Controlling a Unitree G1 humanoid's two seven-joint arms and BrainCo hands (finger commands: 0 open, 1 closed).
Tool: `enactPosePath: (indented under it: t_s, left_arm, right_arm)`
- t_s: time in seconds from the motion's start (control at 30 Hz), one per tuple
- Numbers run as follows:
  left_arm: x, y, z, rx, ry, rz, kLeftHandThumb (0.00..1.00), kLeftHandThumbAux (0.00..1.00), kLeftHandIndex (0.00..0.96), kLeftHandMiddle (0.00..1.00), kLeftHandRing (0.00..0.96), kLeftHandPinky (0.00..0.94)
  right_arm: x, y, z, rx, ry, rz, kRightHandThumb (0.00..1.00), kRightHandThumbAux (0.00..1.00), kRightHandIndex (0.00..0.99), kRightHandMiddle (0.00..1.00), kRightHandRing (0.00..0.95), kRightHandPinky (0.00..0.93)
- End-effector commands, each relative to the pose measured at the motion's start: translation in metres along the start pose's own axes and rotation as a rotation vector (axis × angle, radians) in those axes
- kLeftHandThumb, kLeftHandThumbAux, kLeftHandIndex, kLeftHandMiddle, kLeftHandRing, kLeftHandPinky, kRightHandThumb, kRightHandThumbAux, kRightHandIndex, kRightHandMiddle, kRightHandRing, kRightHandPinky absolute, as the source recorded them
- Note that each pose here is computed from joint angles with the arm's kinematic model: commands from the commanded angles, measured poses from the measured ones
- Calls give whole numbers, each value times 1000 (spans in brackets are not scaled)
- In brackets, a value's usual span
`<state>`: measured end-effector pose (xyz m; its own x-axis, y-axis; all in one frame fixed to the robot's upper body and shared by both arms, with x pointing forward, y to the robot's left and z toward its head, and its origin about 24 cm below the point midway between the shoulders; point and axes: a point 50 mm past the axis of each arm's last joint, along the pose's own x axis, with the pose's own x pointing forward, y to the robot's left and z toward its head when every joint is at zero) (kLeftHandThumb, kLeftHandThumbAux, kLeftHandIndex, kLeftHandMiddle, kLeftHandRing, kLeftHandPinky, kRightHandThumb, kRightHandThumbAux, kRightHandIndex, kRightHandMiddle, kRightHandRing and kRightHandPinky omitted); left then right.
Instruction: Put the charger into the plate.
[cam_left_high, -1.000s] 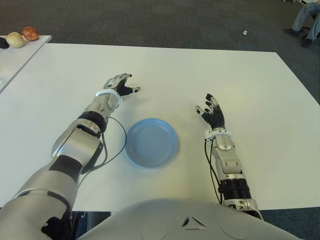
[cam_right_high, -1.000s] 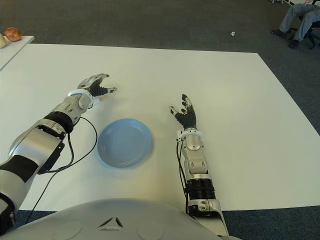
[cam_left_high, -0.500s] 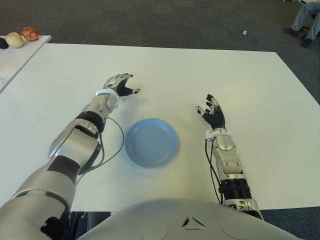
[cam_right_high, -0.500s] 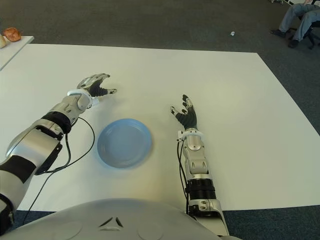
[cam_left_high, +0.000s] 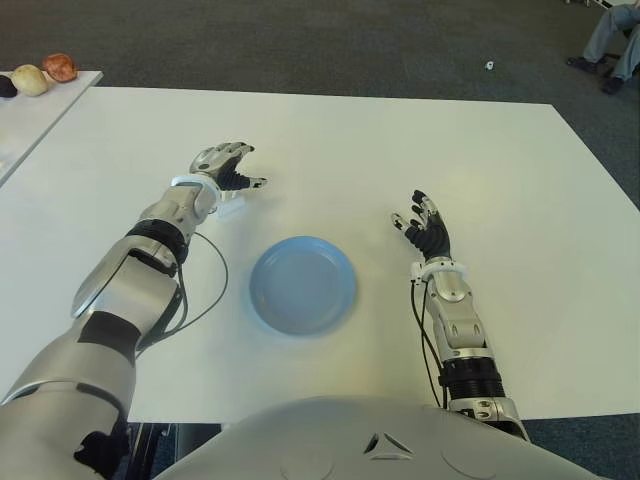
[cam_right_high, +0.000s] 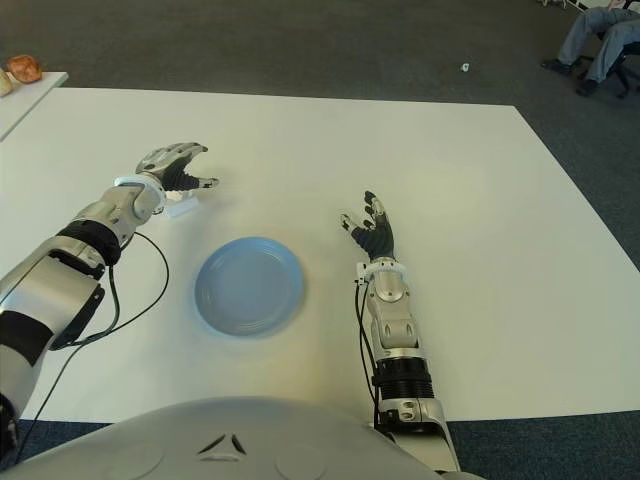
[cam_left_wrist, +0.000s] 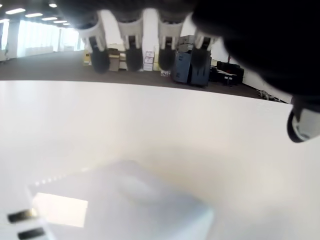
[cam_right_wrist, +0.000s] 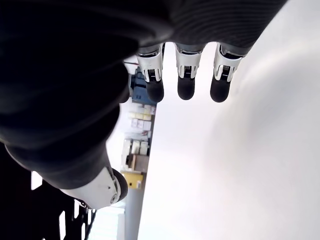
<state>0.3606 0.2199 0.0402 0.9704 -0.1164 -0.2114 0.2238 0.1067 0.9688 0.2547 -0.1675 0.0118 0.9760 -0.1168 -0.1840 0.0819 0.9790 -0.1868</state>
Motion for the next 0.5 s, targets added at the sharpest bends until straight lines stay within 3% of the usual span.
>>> enactPosePath:
  t_s: [0.03,0.5]
  left_arm:
    - [-5,-9,-5,7,8,-13,192,354,0,0,0,6]
    - [-11,-17,-16,-1,54,-19,176,352,0,0,0,0]
  right_arm:
    - [1,0,-1,1,4,10,85,804,0,34,33,70]
    - [1,-2,-1,19,-4,10,76,808,0,37,39,75]
